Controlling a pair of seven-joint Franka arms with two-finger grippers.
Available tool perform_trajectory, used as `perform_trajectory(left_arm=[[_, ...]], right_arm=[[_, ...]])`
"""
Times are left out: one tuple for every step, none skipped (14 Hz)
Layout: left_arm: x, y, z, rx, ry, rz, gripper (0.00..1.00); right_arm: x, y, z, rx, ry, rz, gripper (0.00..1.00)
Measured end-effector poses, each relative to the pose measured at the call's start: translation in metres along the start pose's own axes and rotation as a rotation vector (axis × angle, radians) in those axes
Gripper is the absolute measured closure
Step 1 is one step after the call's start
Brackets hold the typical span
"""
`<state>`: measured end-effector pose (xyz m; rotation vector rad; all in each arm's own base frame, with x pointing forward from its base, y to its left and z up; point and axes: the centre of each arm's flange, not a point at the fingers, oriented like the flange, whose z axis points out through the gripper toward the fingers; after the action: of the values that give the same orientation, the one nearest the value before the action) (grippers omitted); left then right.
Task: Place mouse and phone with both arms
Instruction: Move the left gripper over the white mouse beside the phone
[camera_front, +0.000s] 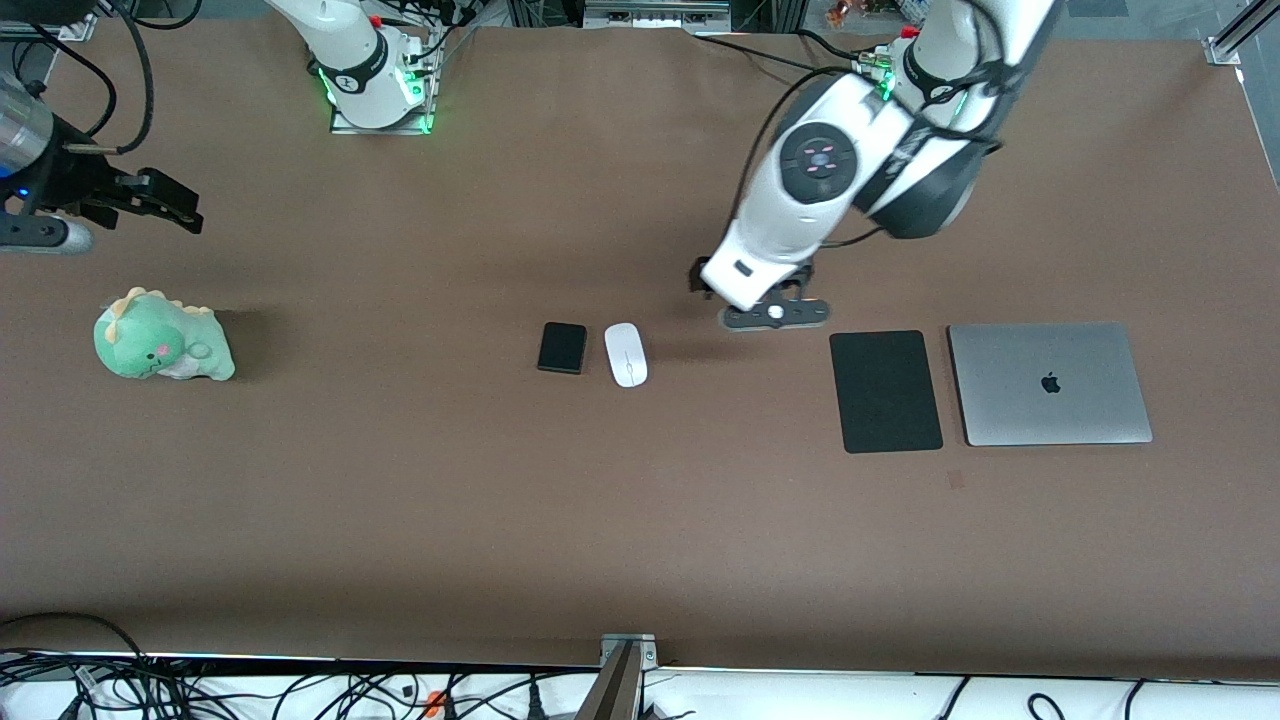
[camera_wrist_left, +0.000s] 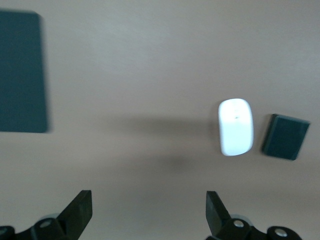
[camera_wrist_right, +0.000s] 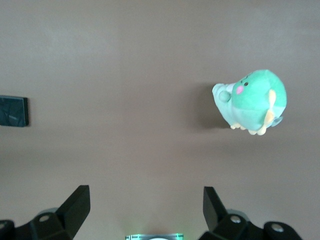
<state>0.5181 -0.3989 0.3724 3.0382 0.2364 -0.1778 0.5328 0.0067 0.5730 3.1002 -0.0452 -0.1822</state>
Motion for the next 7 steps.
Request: perform_trajectory(left_arm=[[-0.004,0.014,0.022,-0.019,0.004,-0.021,0.0],[-0.007,0.026,0.045,-0.035,0.007,-0.036,0.0],[-0.009,0.036,0.067,-0.05,0.011,-0.052,0.0],[-0.009,0.046,0.086,-0.058,0.019,-0.07,0.0],[-0.009,0.056,0.102,-0.058,0.025,-0.086,0.0],[-0.009,0.067,0.115,-0.054,0.033,-0.101,0.0],[-0.01,0.079,0.124,-0.05,0.042,-0.114,0.0]], right_arm=[[0.003,-0.001,0.008,-0.002,-0.022,-0.002,0.0],[0.007,-0.002,0.016,-0.004,-0.038,-0.002,0.0],[0.012,-0.003,0.024,-0.005,-0.053,-0.003,0.0],[0.016,-0.003,0.03,-0.006,-0.064,-0.003,0.0],[0.019,-0.004,0.037,-0.008,-0.074,-0.003,0.0],[0.023,-0.004,0.043,-0.009,-0.084,-0.004,0.0],[0.027,-0.005,0.05,-0.01,-0.09,-0.004,0.0]])
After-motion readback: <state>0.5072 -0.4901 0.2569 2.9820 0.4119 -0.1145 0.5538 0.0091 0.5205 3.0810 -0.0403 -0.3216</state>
